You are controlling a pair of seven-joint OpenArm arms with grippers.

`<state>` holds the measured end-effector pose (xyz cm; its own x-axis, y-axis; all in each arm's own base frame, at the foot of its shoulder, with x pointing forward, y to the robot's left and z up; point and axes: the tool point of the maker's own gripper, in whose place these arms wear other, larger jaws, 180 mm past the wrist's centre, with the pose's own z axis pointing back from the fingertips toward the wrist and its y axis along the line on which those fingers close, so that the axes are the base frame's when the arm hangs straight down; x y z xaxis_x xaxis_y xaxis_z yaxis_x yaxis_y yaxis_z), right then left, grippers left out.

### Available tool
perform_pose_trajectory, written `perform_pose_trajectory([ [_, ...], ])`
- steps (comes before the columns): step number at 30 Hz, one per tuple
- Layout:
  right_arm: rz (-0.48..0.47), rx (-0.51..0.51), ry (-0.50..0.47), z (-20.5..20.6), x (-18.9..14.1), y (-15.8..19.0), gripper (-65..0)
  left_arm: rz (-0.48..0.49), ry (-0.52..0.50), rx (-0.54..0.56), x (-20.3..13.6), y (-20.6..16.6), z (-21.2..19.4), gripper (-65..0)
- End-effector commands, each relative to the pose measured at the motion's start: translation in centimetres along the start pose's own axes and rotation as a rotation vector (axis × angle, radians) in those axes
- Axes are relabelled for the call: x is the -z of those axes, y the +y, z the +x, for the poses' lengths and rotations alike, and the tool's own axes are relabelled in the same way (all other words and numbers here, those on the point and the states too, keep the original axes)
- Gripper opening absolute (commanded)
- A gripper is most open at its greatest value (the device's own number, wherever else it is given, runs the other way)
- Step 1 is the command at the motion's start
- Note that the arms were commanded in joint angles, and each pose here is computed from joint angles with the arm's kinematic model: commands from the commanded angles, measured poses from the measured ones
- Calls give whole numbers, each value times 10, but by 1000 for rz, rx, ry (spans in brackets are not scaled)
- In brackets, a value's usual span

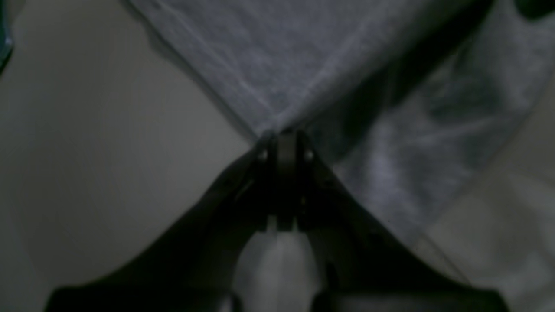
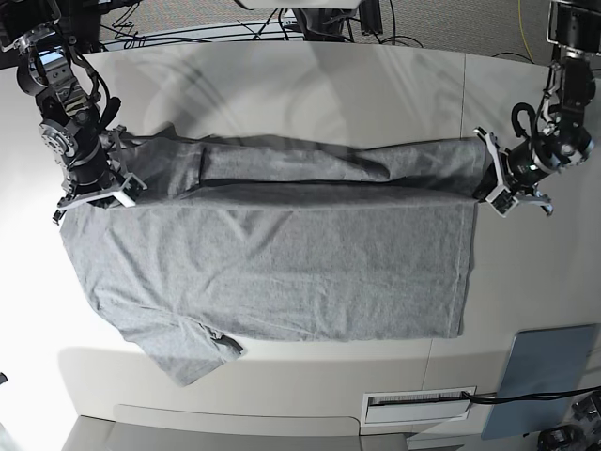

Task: Fold the T-shirt properly
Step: 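Fold the lifted edge over toward the shirt's middle with both grippers, then lower the fold onto the shirt and open both grippers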

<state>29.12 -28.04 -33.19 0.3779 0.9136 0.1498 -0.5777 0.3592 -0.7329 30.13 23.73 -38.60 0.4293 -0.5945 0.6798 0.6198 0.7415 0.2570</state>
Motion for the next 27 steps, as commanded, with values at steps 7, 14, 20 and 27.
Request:
perform_pose_trajectory([
  [7, -53, -5, -32, 5, -2, -18, -650, 75, -23, 14, -4, 25, 12, -650],
  [14, -33, 10, -64, 9, 0, -14, -650, 74, -24, 13, -4, 25, 12, -650],
  [20, -27, 22, -57, 4, 5, -15, -560, 74, -23, 13, -4, 25, 11, -569],
  [27, -38, 64, -78, 12, 6, -27, -428, 75, 5, 12, -5, 25, 6, -399],
])
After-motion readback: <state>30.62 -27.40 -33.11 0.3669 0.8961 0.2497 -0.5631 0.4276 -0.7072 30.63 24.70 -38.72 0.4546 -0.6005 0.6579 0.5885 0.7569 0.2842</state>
